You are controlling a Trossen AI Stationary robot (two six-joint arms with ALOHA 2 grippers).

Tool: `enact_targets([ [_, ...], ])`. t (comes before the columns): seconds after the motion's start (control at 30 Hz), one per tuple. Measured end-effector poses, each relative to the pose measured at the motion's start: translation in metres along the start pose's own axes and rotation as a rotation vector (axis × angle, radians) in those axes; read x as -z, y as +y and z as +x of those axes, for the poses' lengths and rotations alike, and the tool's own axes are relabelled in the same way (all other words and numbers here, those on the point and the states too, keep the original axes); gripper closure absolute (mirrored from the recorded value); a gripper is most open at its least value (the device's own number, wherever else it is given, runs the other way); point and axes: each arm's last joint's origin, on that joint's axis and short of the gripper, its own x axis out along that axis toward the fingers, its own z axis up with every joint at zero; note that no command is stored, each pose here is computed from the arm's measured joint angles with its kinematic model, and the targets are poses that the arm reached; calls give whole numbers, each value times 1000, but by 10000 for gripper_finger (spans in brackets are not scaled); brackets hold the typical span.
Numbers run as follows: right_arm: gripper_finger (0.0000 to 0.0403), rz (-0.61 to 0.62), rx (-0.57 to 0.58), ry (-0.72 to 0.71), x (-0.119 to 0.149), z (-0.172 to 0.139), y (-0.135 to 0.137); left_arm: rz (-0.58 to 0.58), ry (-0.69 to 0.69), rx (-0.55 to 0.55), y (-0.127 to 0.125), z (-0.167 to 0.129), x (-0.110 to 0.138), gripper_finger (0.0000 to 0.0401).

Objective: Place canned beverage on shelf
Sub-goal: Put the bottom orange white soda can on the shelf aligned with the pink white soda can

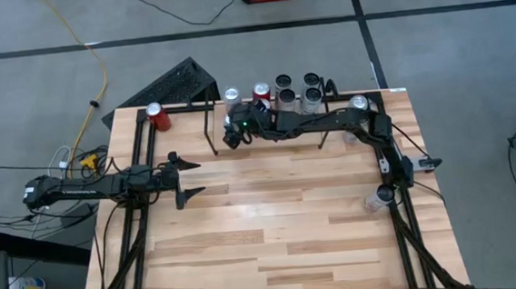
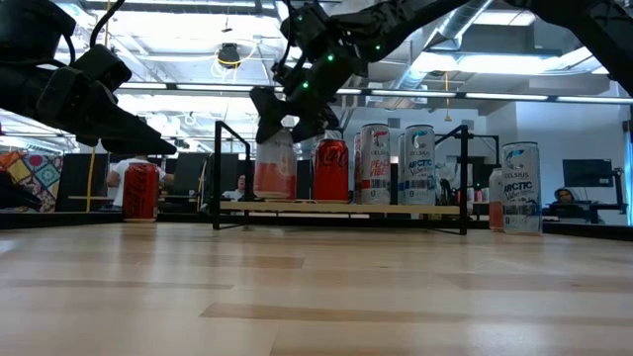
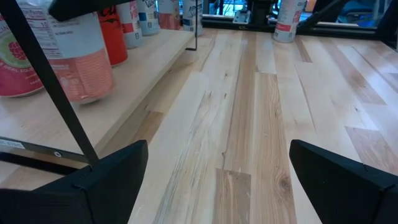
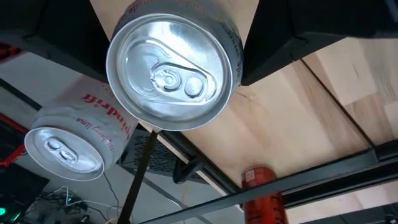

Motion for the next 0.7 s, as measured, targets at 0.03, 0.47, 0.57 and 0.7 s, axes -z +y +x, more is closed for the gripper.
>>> enact_targets([
  [0.03, 40, 0, 1, 1, 0, 0, 0, 0, 0, 0, 0, 0, 0, 24],
  [0.47, 38, -6, 8, -10, -3, 0, -4, 0, 1, 0, 0, 0, 0, 24],
  [0.57, 38, -41, 11, -23, -5, 0, -4, 0, 1, 0, 0, 0, 0, 24],
  [0.7, 38, -124, 8, -66, -14, -7, -5, 0, 0, 0, 0, 0, 0, 24],
])
